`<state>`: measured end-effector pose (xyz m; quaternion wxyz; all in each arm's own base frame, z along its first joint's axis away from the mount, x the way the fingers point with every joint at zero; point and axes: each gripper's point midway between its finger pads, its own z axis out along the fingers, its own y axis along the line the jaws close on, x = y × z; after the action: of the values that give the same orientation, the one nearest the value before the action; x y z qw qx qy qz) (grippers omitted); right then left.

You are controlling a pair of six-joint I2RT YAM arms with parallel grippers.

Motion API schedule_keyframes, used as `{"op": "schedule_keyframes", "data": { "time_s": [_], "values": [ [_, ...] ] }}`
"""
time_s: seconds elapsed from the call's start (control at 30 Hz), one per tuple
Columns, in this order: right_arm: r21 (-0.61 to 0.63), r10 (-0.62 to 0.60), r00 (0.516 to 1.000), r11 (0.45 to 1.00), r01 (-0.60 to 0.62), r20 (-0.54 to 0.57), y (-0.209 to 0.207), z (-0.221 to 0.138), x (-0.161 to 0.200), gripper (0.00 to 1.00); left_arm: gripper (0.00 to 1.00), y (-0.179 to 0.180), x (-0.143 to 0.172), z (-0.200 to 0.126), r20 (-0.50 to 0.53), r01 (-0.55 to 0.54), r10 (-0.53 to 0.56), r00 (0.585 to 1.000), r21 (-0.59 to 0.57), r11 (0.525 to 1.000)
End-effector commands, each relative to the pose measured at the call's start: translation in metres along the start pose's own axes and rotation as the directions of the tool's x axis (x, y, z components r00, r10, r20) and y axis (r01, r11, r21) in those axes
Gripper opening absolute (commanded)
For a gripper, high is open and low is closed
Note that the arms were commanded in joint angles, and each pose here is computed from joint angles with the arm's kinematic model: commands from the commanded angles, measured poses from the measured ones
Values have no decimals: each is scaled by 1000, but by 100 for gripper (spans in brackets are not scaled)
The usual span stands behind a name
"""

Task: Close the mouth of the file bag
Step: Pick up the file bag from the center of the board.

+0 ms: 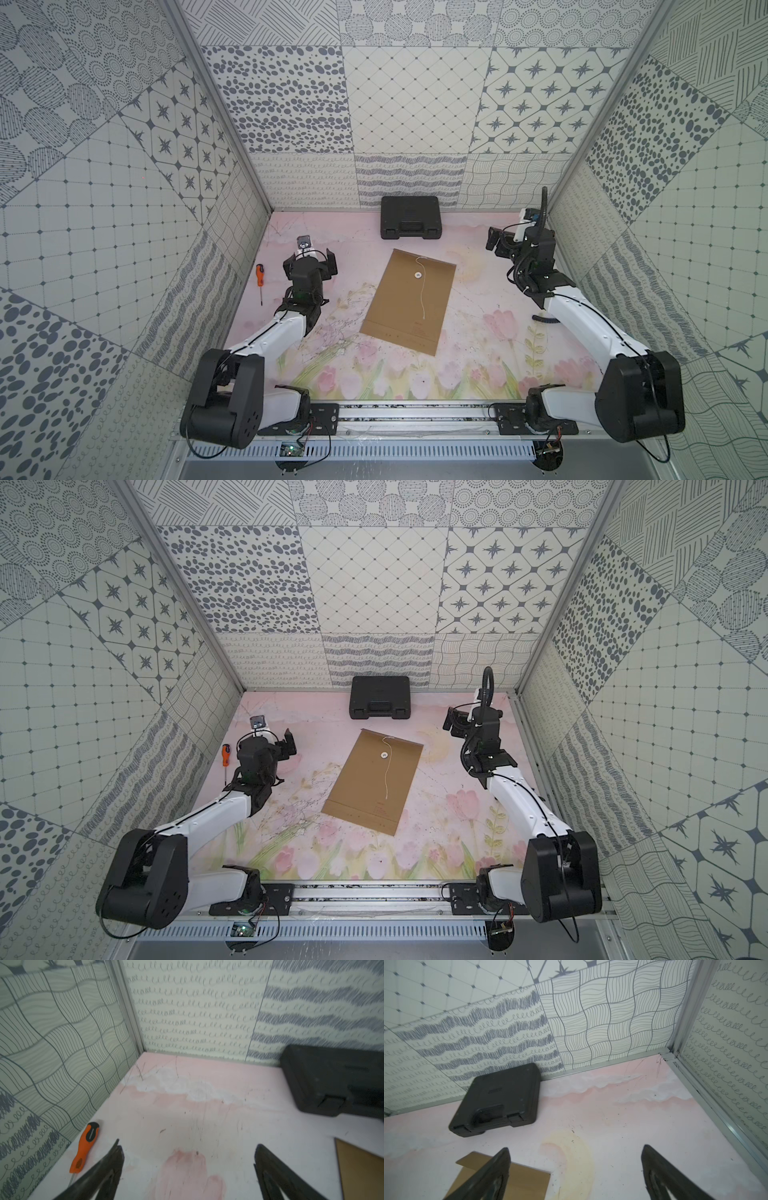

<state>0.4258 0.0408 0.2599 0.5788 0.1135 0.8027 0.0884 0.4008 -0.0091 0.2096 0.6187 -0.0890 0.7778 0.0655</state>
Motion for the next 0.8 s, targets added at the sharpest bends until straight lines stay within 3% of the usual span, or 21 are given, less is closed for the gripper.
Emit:
{"op": "schedule_keyframes", "data": {
  "time_s": [0.0,0.07,0.1,0.23,0.4,0.57,0.77],
  "values": [
    [6,323,912,943,-332,-253,-6,-8,62,99,98,14,1,-29,-190,191,-213,958,-128,973],
    [-150,427,854,862,-483,-296,11,-7,58,97,98,-1,-3,-33,-211,311,-316,925,-57,949],
    [-172,457,829,833,-525,-322,16,-5,55,91,98,-6,0,-35,-230,391,-390,892,-40,919],
    [-73,514,723,790,-608,-461,37,1,75,80,98,-40,-2,-33,-317,555,-488,813,171,814],
    [37,671,548,648,-760,-500,57,12,103,79,93,-82,10,-35,-469,558,-409,783,239,795],
    [150,824,342,448,-881,-451,64,33,125,77,91,-127,31,-44,-552,521,-293,780,315,794],
    [243,878,211,337,-910,-431,85,42,159,71,91,-173,50,-58,-595,481,-185,783,390,785]
  ]
}}
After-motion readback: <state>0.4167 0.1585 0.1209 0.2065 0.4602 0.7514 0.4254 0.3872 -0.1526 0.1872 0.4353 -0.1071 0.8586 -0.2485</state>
